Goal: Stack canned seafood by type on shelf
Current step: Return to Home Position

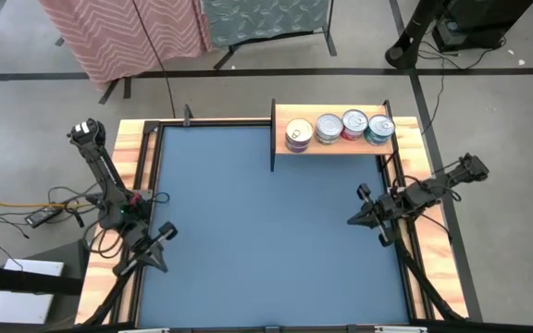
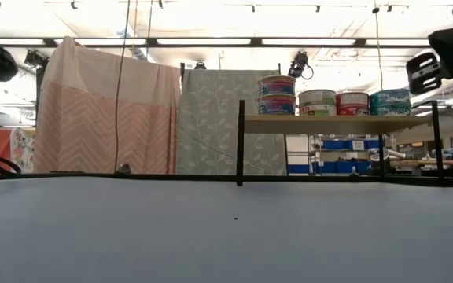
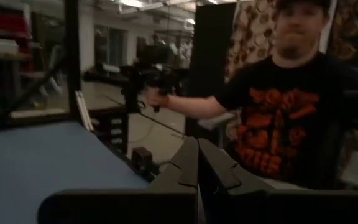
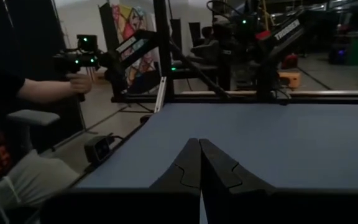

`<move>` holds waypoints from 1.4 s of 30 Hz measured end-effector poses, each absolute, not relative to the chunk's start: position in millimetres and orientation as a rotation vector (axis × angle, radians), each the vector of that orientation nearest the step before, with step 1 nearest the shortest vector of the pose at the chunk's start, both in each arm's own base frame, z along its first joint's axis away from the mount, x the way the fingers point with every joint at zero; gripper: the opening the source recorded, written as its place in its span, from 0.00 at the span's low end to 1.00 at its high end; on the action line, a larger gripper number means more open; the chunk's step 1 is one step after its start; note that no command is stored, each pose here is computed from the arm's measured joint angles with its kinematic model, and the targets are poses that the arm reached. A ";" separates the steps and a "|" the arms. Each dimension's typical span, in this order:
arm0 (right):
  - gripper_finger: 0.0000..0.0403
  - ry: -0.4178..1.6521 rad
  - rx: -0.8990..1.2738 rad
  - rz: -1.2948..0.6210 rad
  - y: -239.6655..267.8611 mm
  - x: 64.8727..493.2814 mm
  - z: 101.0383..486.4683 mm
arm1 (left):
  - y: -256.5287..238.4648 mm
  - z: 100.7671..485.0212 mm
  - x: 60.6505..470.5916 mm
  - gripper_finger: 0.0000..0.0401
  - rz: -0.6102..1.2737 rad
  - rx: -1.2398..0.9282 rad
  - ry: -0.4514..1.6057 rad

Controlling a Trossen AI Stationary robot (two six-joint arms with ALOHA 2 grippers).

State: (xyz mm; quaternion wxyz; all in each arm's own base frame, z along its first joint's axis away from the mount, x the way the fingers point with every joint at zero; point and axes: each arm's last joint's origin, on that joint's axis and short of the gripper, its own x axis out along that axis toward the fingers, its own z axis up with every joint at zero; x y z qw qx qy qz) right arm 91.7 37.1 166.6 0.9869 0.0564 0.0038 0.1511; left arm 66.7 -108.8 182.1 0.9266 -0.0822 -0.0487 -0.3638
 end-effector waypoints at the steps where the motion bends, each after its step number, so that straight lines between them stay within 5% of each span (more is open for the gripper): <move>1: 0.02 0.011 0.107 0.301 38.3 91.7 166.3 | -109.2 180.8 66.5 0.01 -0.758 -0.176 -0.083; 9: 0.02 0.005 0.100 0.271 43.7 90.8 167.1 | -105.7 183.1 68.2 0.01 -0.640 -0.190 -0.103; 14: 0.02 -0.016 0.094 0.302 46.7 89.2 169.2 | -105.2 200.2 59.9 0.01 -0.790 -0.159 -0.306; 23: 0.02 -0.046 0.076 0.339 50.8 86.7 171.9 | -101.5 201.2 52.1 0.01 -0.811 -0.043 -0.359; 36: 0.02 -0.071 0.063 0.310 51.2 85.9 174.1 | -70.5 204.2 61.8 0.01 -0.187 0.059 -0.293; 42: 0.02 -0.075 0.018 0.277 50.3 86.2 173.9 | -57.5 207.8 65.4 0.02 -0.038 0.097 -0.314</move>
